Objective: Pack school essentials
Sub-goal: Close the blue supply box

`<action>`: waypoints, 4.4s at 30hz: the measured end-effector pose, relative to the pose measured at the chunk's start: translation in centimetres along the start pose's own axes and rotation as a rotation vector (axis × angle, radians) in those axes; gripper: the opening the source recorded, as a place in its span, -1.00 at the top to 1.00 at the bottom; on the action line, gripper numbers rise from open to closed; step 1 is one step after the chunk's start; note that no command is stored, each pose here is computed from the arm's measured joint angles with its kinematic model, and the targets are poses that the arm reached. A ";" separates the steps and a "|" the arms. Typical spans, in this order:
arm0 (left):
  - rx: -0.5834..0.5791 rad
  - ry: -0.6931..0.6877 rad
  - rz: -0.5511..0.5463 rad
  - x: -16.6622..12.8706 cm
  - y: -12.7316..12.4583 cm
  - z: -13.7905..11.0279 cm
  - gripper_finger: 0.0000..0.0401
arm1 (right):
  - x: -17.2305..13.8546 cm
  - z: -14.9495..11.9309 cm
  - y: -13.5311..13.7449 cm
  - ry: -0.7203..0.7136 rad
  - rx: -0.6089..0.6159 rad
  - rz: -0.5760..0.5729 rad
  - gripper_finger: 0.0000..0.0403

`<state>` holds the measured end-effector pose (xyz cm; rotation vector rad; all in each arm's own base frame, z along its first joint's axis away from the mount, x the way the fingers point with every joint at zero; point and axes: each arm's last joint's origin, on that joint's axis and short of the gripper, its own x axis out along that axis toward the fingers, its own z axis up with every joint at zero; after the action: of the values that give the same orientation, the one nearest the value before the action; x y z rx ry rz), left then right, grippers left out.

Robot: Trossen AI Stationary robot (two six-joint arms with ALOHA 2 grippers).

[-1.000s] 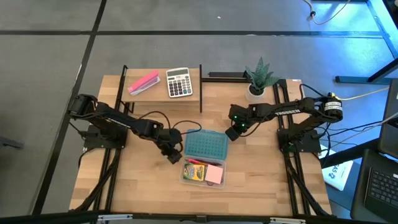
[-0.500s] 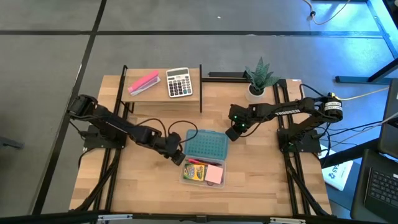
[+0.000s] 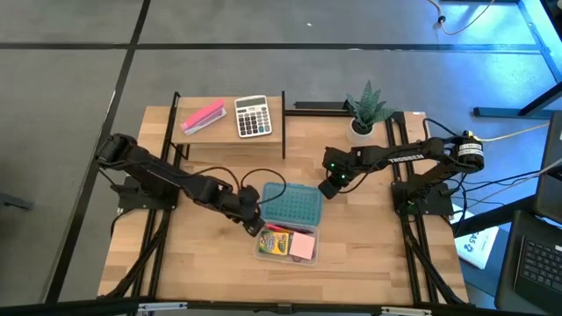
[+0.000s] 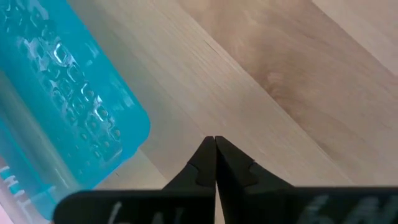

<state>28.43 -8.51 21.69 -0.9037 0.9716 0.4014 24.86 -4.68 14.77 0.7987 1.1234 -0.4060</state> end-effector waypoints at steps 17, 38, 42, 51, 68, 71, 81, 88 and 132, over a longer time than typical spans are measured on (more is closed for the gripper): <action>-0.210 0.067 0.109 2.7 -1.1 0.1 0.55 | 0.0 0.1 0.1 -0.011 -0.007 0.006 0.99; -0.169 0.086 0.191 5.7 -0.5 -0.4 0.55 | 0.0 0.2 0.2 -0.024 -0.032 0.017 0.99; -0.166 0.070 0.202 5.8 -0.4 -0.4 0.56 | 0.0 0.2 0.2 -0.025 -0.032 0.017 0.99; -0.164 0.063 0.206 5.8 -0.4 -0.3 0.56 | 0.0 0.2 0.2 -0.027 -0.032 0.018 0.99; -0.165 0.062 0.205 5.8 -0.4 -0.3 0.80 | 0.0 0.3 0.2 -0.027 -0.032 0.019 0.99; -0.166 0.059 0.205 5.8 -0.4 -0.3 0.90 | 0.0 0.2 0.2 -0.023 -0.033 0.025 0.98; -0.163 0.065 0.201 5.8 -0.4 -0.4 0.96 | 0.0 0.4 0.6 -0.009 -0.122 0.112 0.97; -0.169 0.063 0.202 5.8 -0.4 -0.3 0.97 | 0.0 0.0 1.1 0.035 -0.238 0.178 0.96; -0.226 0.000 0.198 6.0 0.2 1.7 0.95 | -1.8 -0.6 7.0 -0.142 -0.652 0.509 0.97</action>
<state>32.35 -7.57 16.96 -1.0139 1.0330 0.6899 28.34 0.23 18.83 0.4373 0.8040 0.3204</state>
